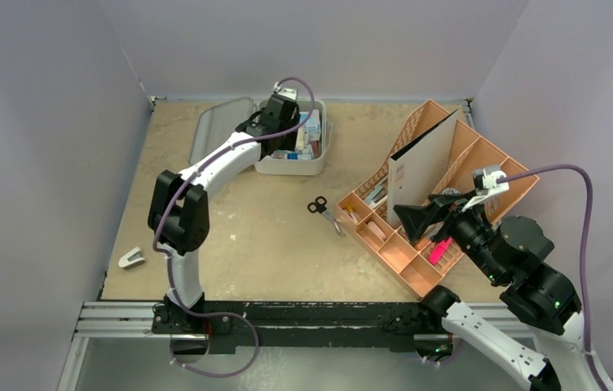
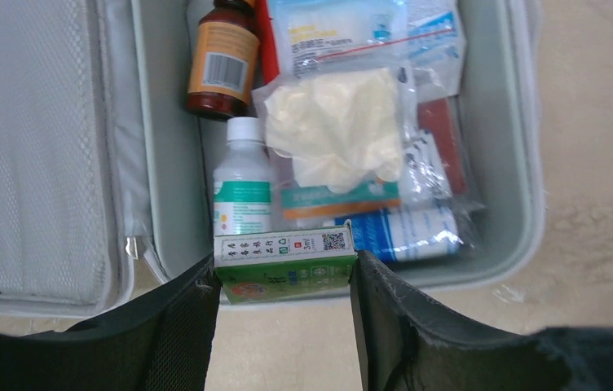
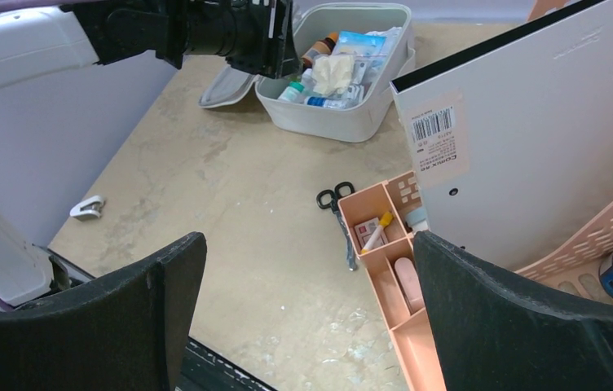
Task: Organize the medicine kit
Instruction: Place the medical item at the medicine box.
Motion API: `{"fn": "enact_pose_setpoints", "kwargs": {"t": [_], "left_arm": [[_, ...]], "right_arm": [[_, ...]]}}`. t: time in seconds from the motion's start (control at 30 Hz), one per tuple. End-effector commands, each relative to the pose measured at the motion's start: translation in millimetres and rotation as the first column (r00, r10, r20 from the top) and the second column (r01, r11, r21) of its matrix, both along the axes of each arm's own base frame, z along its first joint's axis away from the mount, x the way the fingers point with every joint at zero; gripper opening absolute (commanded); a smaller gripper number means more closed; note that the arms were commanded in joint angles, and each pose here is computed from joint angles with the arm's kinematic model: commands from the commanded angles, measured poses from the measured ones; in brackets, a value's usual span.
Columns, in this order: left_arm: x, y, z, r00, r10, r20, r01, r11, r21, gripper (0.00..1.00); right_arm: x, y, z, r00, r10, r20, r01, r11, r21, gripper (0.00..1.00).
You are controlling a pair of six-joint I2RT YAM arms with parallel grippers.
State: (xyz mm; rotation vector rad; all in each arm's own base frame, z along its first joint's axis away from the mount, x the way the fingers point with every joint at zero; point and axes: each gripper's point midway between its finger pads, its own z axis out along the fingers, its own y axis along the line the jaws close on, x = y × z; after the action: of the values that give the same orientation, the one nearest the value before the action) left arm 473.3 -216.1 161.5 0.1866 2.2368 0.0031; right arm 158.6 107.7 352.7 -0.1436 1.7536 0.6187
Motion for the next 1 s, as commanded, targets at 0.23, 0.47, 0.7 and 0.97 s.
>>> {"fn": "enact_pose_setpoints", "kwargs": {"t": [0.23,0.47,0.7,0.97], "left_arm": [[36.2,20.3,-11.3,0.995,0.097,-0.016,-0.098,0.993,-0.062,0.49],[35.9,20.4,-35.6,0.992,0.105,-0.068,-0.109,0.992,-0.06,0.49],[32.1,24.2,-55.8,0.984,0.129,-0.123,-0.136,0.989,-0.055,0.51],[30.7,28.2,-63.2,0.98,0.143,-0.142,-0.15,0.988,-0.043,0.56]], "right_arm": [[-5.7,-7.5,17.6,0.998,-0.001,0.06,0.001,1.0,0.004,0.99],[-2.0,-3.7,14.8,0.998,0.002,0.058,-0.003,1.0,0.002,0.99],[-0.3,-1.8,13.1,0.999,0.005,0.052,-0.005,1.0,-0.004,0.99],[1.6,-0.1,12.4,0.999,0.006,0.053,-0.006,1.0,-0.004,0.99]]}}
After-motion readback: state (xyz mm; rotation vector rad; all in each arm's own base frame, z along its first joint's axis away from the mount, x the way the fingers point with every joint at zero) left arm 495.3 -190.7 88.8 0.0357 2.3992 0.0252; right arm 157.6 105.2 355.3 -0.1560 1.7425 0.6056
